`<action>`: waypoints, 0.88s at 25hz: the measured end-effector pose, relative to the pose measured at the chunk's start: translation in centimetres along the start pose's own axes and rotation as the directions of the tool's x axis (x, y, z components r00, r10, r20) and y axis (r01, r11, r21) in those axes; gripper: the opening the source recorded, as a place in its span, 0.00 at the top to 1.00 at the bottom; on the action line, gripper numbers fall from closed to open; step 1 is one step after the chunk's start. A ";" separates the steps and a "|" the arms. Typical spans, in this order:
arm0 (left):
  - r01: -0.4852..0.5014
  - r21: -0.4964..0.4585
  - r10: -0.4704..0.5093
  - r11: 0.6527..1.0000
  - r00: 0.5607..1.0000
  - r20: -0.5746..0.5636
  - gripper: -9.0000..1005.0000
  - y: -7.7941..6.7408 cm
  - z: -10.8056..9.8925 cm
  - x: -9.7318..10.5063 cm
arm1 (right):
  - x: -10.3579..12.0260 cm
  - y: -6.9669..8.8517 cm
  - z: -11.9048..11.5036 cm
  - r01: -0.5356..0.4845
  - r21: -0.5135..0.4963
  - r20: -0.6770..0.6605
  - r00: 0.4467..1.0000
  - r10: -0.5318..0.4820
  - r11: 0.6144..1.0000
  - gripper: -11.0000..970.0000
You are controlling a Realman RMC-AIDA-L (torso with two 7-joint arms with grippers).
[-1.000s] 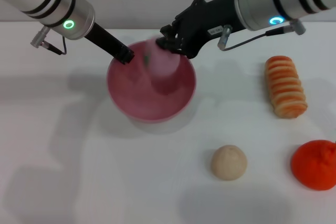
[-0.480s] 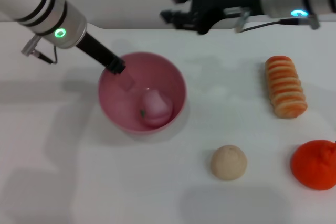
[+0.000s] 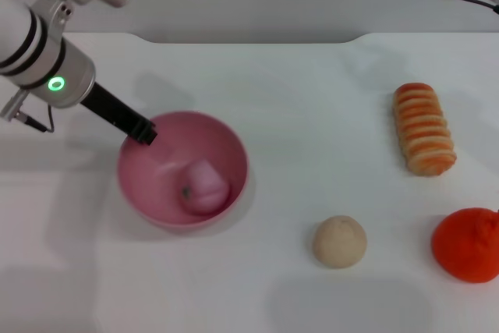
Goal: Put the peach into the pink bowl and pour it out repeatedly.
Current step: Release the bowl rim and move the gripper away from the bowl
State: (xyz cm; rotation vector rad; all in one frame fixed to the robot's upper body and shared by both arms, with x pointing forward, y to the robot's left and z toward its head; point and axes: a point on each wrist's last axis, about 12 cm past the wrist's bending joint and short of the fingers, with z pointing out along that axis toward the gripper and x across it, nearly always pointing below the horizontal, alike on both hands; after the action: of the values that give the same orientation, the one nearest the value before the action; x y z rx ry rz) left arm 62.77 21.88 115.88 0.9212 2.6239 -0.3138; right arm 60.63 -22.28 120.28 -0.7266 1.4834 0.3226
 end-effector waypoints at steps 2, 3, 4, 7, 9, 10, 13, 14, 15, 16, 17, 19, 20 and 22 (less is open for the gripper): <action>0.020 0.006 -0.020 1.000 1.000 -0.012 0.87 0.2 0.4 0.7 | 0.9 -0.6 -0.4 -0.032 0.039 0.045 0.999 0.030 0.999 0.59; 0.020 0.006 -0.020 1.000 1.000 -0.012 0.87 0.2 0.4 0.7 | 1.2 -0.8 -0.5 -0.043 0.051 0.062 0.997 0.040 0.998 0.59; 0.025 0.009 -0.025 1.000 1.000 -0.017 0.87 0.2 0.5 0.9 | 1.5 -1.0 -0.6 -0.049 0.062 0.076 0.996 0.044 0.997 0.59; 0.049 0.025 -0.048 0.998 0.998 -0.039 0.87 0.1 1.2 1.8 | 2.1 -1.2 -0.9 -0.058 0.089 0.107 0.993 0.048 0.994 0.59; 0.055 0.026 -0.054 0.998 0.998 -0.041 0.87 0.1 1.3 2.0 | 2.3 -1.2 -0.8 -0.058 0.091 0.109 0.993 0.048 0.994 0.59; 0.055 0.026 -0.054 0.998 0.998 -0.041 0.87 0.1 1.3 2.0 | 2.4 -1.2 -0.7 -0.058 0.089 0.109 0.993 0.048 0.994 0.59; 0.064 0.025 -0.063 0.998 0.997 -0.041 0.87 0.2 1.4 2.1 | 2.3 -1.2 -0.4 -0.059 0.085 0.108 0.993 0.050 0.995 0.59; 0.064 0.025 -0.063 0.998 0.997 -0.042 0.87 0.2 1.4 2.1 | 2.3 -1.2 -0.3 -0.059 0.085 0.110 0.993 0.049 0.995 0.59; 0.064 0.025 -0.063 0.998 0.997 -0.045 0.86 0.1 1.5 2.2 | 2.3 -1.3 -0.3 -0.059 0.084 0.111 0.993 0.049 0.995 0.59; 0.064 0.026 -0.063 0.998 0.997 -0.046 0.86 0.1 1.5 2.2 | 2.2 -1.3 -0.3 -0.058 0.084 0.112 0.992 0.048 0.995 0.59; 0.064 0.026 -0.063 0.998 0.997 -0.046 0.86 0.1 1.5 2.2 | 2.2 -1.3 -0.3 -0.057 0.083 0.114 0.992 0.047 0.995 0.59; 0.066 0.028 -0.064 0.997 0.997 -0.047 0.86 0.1 1.6 2.3 | 2.1 -1.3 -0.2 -0.055 0.081 0.116 0.992 0.046 0.995 0.59; 0.066 0.029 -0.065 0.997 0.997 -0.048 0.86 0.0 1.6 2.3 | 2.1 -1.3 -0.2 -0.055 0.081 0.116 0.992 0.045 0.995 0.59; 0.066 0.030 -0.064 0.997 0.997 -0.049 0.86 0.0 1.6 2.3 | 2.1 -1.3 -0.1 -0.055 0.080 0.116 0.992 0.045 0.995 0.59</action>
State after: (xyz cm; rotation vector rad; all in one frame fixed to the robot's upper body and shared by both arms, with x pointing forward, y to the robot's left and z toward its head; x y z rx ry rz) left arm 61.48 22.66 113.49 0.8649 2.7044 -0.3554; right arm 61.52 -23.82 118.60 -0.5956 1.4004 0.3330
